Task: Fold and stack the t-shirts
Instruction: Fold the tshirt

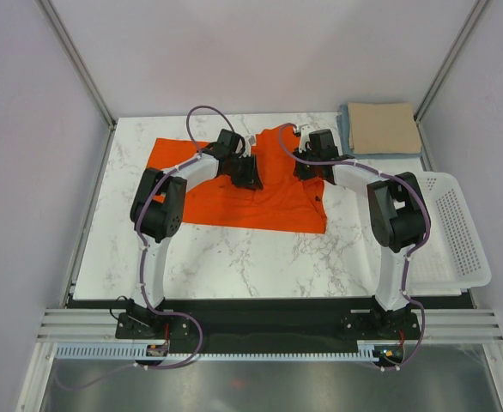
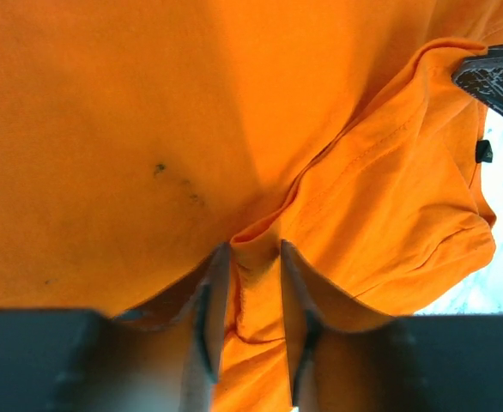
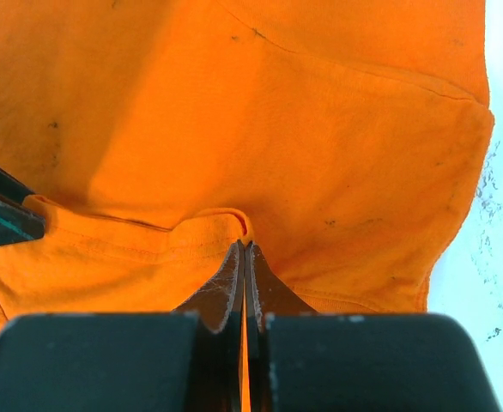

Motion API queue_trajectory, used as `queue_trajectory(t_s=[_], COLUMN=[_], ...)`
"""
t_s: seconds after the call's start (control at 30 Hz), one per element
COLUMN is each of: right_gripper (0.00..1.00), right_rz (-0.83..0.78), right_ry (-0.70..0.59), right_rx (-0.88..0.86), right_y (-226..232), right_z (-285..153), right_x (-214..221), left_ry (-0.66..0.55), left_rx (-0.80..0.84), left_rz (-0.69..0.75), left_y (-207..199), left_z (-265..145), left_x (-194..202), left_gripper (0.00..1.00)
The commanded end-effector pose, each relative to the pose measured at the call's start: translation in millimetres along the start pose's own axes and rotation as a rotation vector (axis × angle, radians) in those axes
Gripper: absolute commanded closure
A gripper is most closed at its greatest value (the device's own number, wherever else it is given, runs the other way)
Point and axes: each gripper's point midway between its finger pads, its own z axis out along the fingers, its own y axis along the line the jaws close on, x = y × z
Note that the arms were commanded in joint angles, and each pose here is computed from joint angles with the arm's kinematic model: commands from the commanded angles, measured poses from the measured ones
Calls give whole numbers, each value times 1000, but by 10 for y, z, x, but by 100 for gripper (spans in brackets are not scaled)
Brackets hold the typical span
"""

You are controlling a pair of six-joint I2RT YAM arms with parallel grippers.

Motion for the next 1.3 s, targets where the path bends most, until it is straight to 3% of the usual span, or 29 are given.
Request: queue_trajectory(t_s=[0.0, 0.03, 0.13, 0.47, 0.77, 0.9, 1.0, 1.03, 1.1, 1.13, 1.27], right_gripper=[100, 100, 100, 100, 100, 92, 89, 87, 74, 72, 69], right_rz=[-12, -14, -16, -36, -30, -24, -31, -32, -34, -27, 196], right_ry=[-67, -65, -65, -83, -82, -87, -103, -107, -127, -105, -81], right_rx=[-19, -17, -8, 37, 50, 54, 42, 41, 40, 56, 201], right_y=[69, 64, 53, -35, -69, -77, -43, -38, -26, -42, -163], right_z=[-89, -88, -90, -101, -28, -10, -32, -40, -83, -106, -361], right_x=[-231, -220, -215, -285, -279, -312, -441, -474, -605, -579, -663], left_ry=[-54, -59, -82, -183, -142, -123, -114, -115, -112, -107, -144], left_rx=[-1, -2, -19, -76, -126, -141, -138, -138, -142, -151, -230], left_rz=[75, 74, 66, 35, -45, -75, -95, -98, -103, -106, -108], left_y=[-67, -81, -103, -183, 19, 101, 110, 104, 101, 100, 184], left_z=[-42, -53, -140, -464, -284, -216, -217, -229, -250, -288, -550], left_x=[-172, -180, -226, -432, -268, -193, -162, -158, -150, -134, -184], left_gripper=[69, 81, 98, 98, 98, 97, 88, 77, 71, 65, 50])
